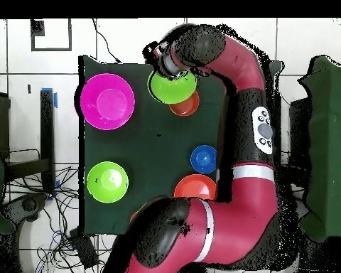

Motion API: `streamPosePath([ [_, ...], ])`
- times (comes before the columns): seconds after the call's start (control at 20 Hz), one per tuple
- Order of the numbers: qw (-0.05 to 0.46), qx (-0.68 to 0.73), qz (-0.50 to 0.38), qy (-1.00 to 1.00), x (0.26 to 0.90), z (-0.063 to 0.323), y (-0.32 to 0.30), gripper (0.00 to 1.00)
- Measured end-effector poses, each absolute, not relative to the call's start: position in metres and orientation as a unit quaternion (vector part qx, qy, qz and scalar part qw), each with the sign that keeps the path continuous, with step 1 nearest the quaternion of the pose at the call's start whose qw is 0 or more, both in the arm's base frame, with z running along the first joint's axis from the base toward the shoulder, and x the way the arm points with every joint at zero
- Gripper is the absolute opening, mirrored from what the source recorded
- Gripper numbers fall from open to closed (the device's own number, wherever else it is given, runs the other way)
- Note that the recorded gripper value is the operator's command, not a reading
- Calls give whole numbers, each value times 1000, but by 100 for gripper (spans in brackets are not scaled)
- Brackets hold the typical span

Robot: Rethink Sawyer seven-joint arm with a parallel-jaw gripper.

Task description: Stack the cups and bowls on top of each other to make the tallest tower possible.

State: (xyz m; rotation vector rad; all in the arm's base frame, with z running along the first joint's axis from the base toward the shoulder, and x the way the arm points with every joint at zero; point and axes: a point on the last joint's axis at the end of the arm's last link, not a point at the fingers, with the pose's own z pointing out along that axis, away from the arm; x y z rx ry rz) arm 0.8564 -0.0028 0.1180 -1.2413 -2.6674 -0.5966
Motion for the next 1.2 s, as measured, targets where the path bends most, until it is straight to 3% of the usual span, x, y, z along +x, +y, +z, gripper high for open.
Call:
streamPosePath([
  [0.55, 131, -436, -192, -870, 792, 81, -22, 0],
  [0.95, 149, -472, -195, -847, 747, 94, -83, 0],
  [1.2, 134, -487, -193, -841, 744, 104, -119, 0],
])
